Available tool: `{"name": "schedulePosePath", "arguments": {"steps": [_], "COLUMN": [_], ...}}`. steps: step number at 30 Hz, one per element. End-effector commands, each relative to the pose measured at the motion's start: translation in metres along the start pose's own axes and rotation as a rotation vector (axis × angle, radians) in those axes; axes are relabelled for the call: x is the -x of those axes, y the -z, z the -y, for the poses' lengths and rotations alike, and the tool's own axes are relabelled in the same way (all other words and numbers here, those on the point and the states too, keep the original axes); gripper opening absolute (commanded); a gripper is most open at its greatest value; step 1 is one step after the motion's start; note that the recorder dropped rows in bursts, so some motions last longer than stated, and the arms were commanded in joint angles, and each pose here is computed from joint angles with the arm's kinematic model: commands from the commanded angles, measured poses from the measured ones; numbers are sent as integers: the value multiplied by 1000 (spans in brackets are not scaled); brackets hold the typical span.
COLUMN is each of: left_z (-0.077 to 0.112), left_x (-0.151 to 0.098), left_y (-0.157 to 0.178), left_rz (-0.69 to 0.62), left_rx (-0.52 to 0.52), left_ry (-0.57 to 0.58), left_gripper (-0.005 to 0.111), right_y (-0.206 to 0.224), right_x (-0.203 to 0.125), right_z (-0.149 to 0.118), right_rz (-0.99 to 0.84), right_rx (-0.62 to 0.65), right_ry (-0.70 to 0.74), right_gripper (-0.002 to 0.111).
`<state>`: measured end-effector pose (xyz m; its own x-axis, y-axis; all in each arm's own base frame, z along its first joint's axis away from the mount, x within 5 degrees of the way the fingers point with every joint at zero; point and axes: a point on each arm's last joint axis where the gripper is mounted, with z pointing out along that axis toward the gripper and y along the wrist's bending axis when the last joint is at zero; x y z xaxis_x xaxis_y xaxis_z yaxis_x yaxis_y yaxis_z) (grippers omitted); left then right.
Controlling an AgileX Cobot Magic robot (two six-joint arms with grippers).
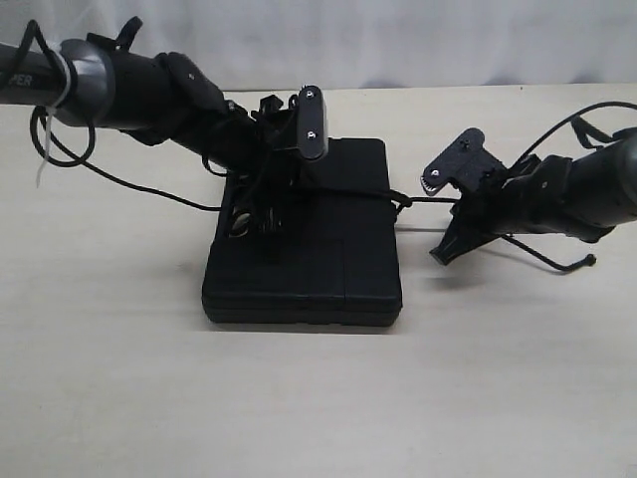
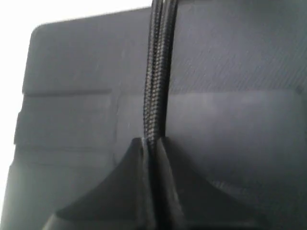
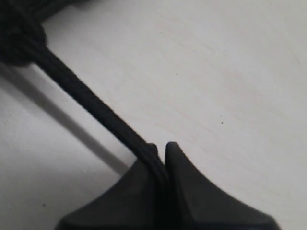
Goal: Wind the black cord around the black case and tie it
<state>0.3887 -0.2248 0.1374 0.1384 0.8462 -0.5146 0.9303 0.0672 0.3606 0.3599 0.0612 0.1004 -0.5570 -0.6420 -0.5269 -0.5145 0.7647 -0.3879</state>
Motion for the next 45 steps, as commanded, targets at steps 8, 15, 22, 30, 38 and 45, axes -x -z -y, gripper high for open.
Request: {"name": "schedulePosePath", "arguments": {"steps": [8,15,22,30,38,45], "left_z": [2,3,1,-4,-16,-24], "left_x": [-16,-16,-15,-7,17,45], "left_y": [-1,0,0,11,49,106], "left_rz": [-134,-134,-129,-94,-35,55], "left_rx": [-28,-36,-19,18,97,175], "left_ry": [-32,-32,-22,13,84,251], "left_gripper": [0,0,0,30,49,48], "right_y": [2,2,3,15,59,124], "right_x": [-21,-40,-54,-51,-48,-29], "right_z": [26,44,55,65,83,93], "right_rz": [-50,-93,-135,-110,-54,58], "right_rx": [-39,-62,-52,-67,-61,-20], "right_ry": [-140,-269,-405,-454,-577,-637], "right_gripper": [4,4,4,40,59,59]}}
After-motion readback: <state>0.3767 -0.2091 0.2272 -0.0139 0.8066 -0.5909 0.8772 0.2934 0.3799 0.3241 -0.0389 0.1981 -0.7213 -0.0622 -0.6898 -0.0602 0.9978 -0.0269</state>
